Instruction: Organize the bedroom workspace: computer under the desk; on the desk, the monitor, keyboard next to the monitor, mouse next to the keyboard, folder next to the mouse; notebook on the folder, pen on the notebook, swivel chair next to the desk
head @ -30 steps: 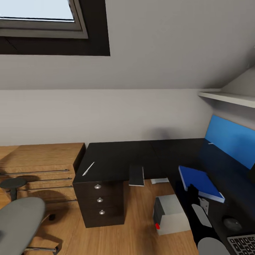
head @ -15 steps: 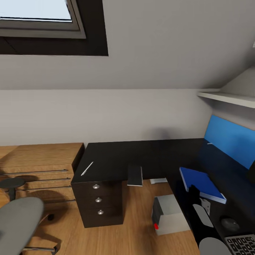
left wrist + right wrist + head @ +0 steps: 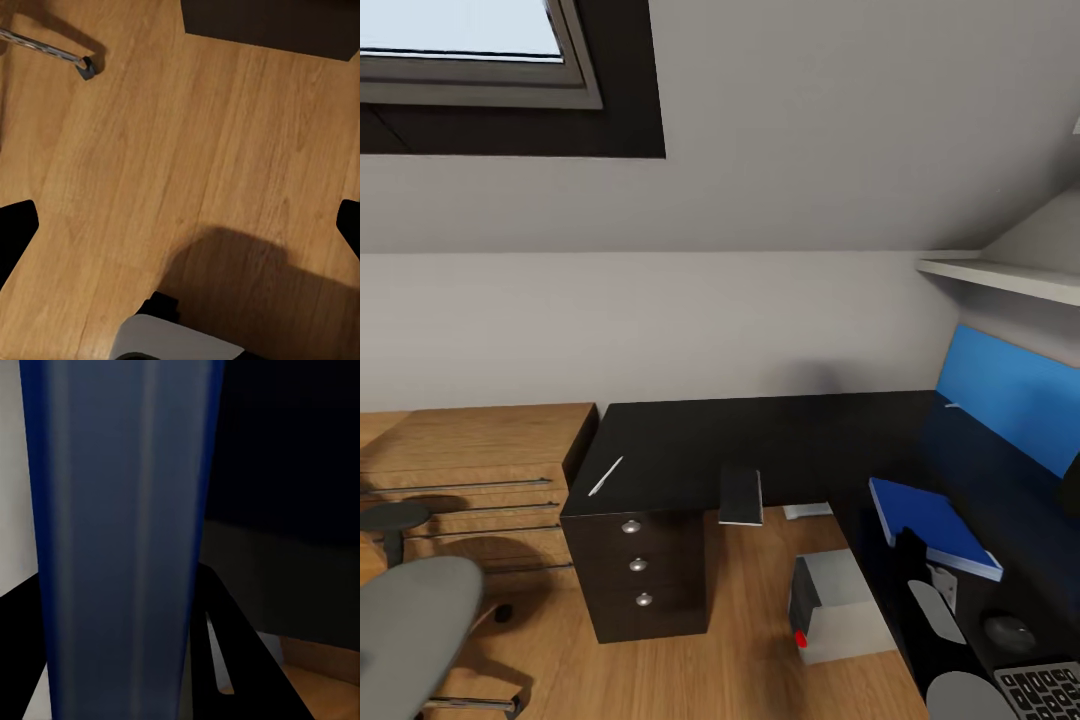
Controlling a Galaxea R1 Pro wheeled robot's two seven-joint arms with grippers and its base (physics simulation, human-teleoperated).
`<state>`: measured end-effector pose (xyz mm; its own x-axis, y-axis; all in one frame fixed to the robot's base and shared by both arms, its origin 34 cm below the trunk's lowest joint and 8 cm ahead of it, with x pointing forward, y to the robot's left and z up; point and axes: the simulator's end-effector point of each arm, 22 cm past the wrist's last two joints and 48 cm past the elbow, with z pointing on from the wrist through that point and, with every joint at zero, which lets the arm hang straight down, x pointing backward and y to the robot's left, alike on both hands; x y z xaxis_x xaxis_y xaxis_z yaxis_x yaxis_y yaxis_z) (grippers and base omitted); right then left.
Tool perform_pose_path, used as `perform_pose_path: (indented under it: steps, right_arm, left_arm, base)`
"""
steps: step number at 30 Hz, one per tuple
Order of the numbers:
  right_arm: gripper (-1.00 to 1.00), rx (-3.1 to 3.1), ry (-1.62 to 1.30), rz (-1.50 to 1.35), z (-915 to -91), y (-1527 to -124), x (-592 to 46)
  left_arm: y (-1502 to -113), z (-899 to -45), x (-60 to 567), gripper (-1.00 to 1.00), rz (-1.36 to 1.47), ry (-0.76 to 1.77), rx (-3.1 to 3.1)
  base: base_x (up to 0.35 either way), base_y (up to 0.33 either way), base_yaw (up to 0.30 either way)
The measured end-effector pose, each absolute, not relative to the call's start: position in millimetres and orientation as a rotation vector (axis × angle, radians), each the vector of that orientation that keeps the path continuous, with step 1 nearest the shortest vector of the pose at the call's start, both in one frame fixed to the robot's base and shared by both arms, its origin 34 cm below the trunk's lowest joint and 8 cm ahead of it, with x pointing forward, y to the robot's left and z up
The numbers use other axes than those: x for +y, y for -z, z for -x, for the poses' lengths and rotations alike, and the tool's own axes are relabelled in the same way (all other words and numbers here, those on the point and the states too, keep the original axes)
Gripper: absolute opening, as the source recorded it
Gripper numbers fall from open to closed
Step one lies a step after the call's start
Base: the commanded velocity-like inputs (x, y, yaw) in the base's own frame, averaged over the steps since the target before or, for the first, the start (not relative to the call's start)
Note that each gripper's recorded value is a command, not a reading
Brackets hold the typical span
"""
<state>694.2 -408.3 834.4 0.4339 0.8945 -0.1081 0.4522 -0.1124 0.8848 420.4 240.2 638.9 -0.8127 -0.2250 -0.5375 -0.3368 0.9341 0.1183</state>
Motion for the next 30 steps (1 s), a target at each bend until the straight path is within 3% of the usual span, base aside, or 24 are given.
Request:
perform_pose_path:
  steps: [30]
  right_arm:
    - [-1.0,1.173,-0.582,-1.735,-694.2,-833.6,-407.1]
  left_arm:
    - [-638.9,-420.6,241.0,1.0,0.401,-0.283,2.552]
  base:
    - [0.024,0.0,0.0]
